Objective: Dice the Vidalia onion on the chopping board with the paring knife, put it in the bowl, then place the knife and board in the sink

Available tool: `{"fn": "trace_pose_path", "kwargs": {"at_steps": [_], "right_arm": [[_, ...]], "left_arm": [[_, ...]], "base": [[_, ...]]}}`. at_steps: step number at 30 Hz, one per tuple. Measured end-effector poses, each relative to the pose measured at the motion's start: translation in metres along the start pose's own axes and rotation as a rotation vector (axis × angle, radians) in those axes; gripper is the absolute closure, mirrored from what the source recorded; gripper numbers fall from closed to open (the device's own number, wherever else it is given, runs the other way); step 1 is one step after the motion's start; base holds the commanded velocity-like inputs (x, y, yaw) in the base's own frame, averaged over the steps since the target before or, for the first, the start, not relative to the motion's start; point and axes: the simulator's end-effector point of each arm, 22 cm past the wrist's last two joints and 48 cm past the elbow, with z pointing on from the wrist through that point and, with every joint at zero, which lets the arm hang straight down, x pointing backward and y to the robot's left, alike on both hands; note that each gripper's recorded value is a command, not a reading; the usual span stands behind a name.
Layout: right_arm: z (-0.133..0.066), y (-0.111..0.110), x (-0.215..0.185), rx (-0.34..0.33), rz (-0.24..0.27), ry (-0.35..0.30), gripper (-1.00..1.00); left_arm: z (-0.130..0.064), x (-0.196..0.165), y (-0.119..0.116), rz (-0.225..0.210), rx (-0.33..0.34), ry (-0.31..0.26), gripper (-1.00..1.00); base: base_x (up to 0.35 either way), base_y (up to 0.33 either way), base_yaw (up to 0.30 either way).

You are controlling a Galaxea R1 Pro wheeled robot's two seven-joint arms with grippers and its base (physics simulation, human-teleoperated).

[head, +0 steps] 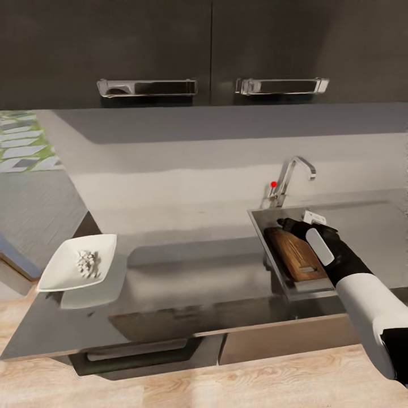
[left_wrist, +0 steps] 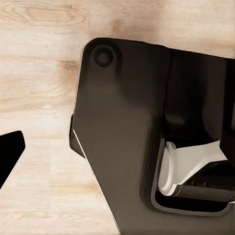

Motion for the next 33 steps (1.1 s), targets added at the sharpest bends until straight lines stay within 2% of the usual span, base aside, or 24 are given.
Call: {"fn": "trace_pose_path", "kwargs": {"at_steps": [33], "right_arm": [[0.001,0.013,0.006,-0.021,-0.006,0.006,-1.0]], "left_arm": [[0.0,0.0,0.0,0.0,0.0,0.0,-1.0]], "base": [[-0.334,0.0,0.0]]}}
